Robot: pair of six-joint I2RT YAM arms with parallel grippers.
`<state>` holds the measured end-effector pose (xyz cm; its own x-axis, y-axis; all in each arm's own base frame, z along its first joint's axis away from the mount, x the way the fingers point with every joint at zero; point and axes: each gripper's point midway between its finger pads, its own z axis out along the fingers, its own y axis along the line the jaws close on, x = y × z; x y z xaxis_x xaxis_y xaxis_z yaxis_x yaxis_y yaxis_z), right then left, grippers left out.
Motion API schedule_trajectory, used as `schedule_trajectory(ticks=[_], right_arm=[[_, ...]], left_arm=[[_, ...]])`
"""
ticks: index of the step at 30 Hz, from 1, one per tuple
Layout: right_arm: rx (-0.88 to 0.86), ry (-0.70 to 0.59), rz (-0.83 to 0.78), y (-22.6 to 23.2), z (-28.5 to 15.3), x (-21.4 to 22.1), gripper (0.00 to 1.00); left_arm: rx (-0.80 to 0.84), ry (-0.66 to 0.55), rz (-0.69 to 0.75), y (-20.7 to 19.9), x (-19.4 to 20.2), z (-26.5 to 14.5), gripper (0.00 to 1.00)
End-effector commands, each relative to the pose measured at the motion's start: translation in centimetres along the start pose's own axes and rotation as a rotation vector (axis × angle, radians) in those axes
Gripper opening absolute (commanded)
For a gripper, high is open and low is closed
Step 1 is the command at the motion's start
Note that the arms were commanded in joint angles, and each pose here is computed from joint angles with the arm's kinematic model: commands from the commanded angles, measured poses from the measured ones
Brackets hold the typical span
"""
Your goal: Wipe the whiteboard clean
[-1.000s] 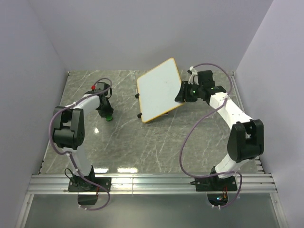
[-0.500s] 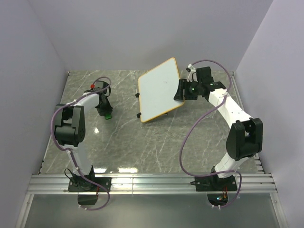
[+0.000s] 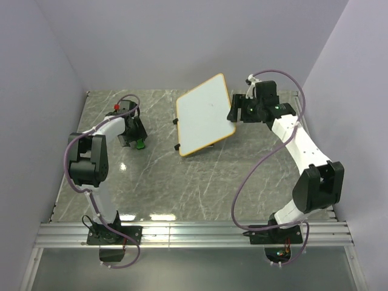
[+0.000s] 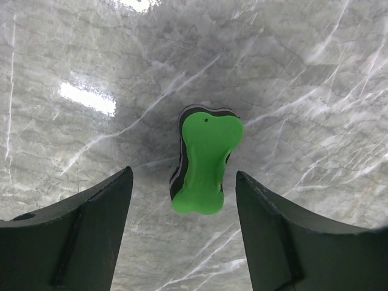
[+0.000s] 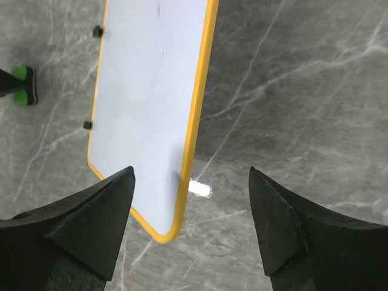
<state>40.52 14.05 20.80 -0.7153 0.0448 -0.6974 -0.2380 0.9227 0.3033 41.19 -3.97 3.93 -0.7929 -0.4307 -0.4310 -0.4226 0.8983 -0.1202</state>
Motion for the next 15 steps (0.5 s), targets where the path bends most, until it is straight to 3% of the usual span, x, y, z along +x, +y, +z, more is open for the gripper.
schedule_trajectory(ticks=[1,8,15], right_arm=[[0.059,-0.118,0.015,-0.2,-2.9,-2.4,0.83],[0.187,-0.214,0.074,-1.8,-6.7,-2.8,0.84],[0.037,-0.221,0.166,0.8,-7.3,-0.2,0.83]], left_arm=[[0.053,-0.065,-0.016,-1.1,-2.3,-2.6,0.74],[0.146,-0.106,-0.031,-2.1,-2.5,-5.1,0.73],[0.201,-0.185,-0.006,-1.8,-2.8,-8.9,0.71]])
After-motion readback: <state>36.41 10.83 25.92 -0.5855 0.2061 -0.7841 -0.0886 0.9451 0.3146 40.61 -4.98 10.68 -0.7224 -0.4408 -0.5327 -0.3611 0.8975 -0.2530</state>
